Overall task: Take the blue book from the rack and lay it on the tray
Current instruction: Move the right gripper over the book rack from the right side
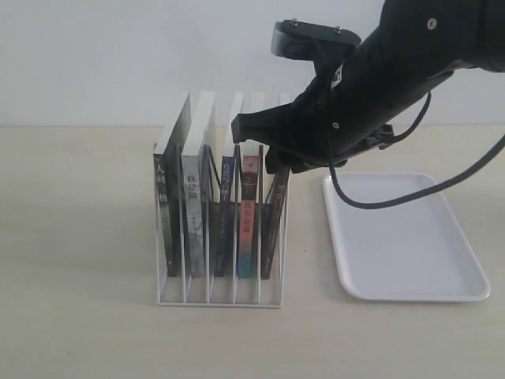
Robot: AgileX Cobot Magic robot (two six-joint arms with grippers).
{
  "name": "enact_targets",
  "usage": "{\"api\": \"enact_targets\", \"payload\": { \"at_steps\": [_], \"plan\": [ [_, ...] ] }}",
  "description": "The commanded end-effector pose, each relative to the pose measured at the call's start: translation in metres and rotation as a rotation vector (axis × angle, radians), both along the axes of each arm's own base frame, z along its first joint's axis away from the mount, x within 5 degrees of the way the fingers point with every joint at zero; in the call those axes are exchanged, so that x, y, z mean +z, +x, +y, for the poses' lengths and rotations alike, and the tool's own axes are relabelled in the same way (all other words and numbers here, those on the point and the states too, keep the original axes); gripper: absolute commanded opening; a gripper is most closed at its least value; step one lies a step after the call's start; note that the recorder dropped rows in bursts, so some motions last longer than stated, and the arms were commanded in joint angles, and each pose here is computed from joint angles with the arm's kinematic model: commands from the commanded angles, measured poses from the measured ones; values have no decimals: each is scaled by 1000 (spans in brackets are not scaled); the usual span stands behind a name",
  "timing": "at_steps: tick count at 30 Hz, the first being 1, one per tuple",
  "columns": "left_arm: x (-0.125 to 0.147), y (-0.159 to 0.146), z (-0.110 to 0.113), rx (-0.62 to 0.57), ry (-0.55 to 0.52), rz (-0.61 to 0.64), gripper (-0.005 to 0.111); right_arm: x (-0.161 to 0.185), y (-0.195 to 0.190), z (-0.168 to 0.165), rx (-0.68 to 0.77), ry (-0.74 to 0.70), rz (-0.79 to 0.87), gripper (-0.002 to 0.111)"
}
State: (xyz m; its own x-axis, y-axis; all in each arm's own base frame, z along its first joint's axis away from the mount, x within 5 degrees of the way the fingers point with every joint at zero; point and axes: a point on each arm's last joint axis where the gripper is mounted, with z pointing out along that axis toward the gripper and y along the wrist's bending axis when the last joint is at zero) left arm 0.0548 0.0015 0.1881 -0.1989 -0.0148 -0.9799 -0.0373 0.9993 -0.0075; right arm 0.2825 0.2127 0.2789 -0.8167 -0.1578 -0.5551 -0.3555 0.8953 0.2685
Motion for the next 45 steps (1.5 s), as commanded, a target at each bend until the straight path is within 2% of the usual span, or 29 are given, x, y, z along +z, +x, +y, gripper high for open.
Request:
{"api": "enact_targets", "payload": {
  "at_steps": [1,3,11,21,33,35,37,38,39,45],
  "plan": [
    [-1,0,0,1,-1,-4,4,6,2,-1,10,-16,-32,15],
    [-1,0,0,1,-1,-4,4,6,2,-1,9,-13,-35,0],
    [-1,0,0,1,-1,-4,4,11,4,0,2,-1,-49,0],
    [-1,0,0,1,-1,-4,4,40,7,3,-11,44,-81,0],
    [-1,0,0,1,-1,-4,4,44,4,2,-6,14,-33,0],
    [-1,0,0,1,-1,-4,4,44,4,1,-2,10,-32,10],
    [-1,0,0,1,-1,-4,4,44,4,1,-2,10,-32,30],
    [-1,0,0,1,-1,-4,4,44,4,1,-2,10,-32,46],
    [-1,0,0,1,-1,-4,4,44,4,1,-2,10,-32,56],
    [-1,0,0,1,-1,-4,4,44,4,2,12,4,-42,56]
  ]
}}
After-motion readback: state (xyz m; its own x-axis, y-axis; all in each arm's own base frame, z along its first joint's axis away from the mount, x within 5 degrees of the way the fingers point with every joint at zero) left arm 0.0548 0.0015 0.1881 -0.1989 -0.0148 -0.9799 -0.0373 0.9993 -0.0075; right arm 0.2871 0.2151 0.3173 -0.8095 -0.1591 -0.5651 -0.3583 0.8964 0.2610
